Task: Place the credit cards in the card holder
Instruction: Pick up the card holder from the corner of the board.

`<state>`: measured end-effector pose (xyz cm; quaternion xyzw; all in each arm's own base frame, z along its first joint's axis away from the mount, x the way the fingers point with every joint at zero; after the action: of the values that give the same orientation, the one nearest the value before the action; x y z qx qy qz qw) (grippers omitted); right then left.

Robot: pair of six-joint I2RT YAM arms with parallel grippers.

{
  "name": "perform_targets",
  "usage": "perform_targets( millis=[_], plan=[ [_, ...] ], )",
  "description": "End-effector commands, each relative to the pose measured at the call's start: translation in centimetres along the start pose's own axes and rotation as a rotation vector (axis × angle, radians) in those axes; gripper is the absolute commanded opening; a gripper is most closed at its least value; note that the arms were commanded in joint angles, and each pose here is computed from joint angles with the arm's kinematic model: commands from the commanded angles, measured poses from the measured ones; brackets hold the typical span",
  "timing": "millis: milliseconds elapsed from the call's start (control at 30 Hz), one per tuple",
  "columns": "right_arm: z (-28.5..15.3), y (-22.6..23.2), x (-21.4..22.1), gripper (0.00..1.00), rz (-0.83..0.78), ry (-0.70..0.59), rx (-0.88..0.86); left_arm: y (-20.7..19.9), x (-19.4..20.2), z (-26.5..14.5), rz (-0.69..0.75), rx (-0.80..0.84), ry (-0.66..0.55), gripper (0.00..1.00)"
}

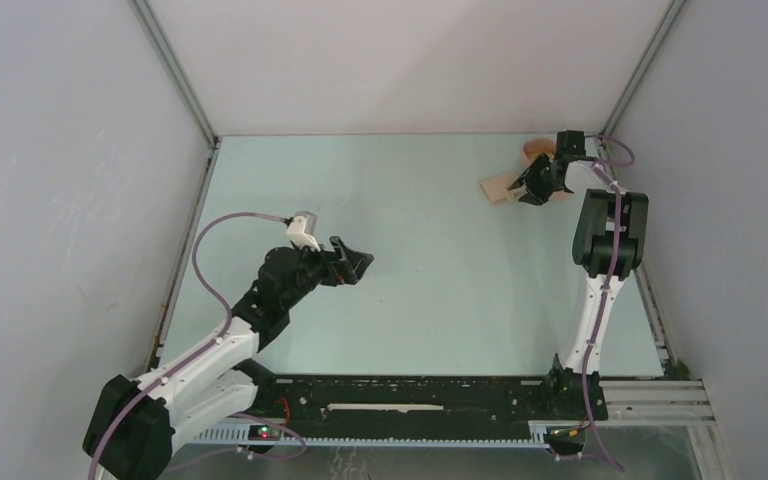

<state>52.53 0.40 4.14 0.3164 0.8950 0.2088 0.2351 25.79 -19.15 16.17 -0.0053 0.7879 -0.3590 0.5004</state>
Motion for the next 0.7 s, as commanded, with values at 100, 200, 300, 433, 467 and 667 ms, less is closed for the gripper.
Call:
perform_targets(
  millis=[100,200,300,433,467,667],
  plan=[
    [0.2,1.3,-2.6,0.49,0.060,-0.068,-0.067,-0.9,-1.1,0.3,-0.014,0.036,-0.030,0.98],
    [0.5,1.3,-2.7,0.41,0.062,-0.068,-0.073,-1.1,-1.1,0.5,-0.016,0.039,-0.022,0.97],
    [0.8,1.1,-2.8,0.37,0.063,-0.068,-0.065,-1.1,-1.0,0.7,-0.015,0.040,-0.015,0.97],
    [1.4,0.7,-2.8,0.37,0.067,-0.070,-0.050,-1.1,-1.0,0.8,-0.019,0.041,-0.011,0.97],
    [1.6,0.6,-2.8,0.37,0.069,-0.067,-0.048,-1.1,-0.9,0.9,-0.018,0.042,-0.009,0.97],
    [1.6,0.5,-2.6,0.12,0.060,-0.056,-0.050,-1.1,-0.9,0.9,-0.023,0.043,-0.005,0.97]
  ],
)
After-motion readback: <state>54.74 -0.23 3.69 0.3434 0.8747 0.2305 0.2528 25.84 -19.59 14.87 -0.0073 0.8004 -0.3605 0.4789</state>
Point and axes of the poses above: each gripper's point midway between its finger pads, its own z axis out along the fingers, its own y axis along the line the jaws close on, x = y × z, the point moved 1 cm from there along -z, back along the fingers, and after that the axes turned 1 degree about -z, right-handed, at the moved point
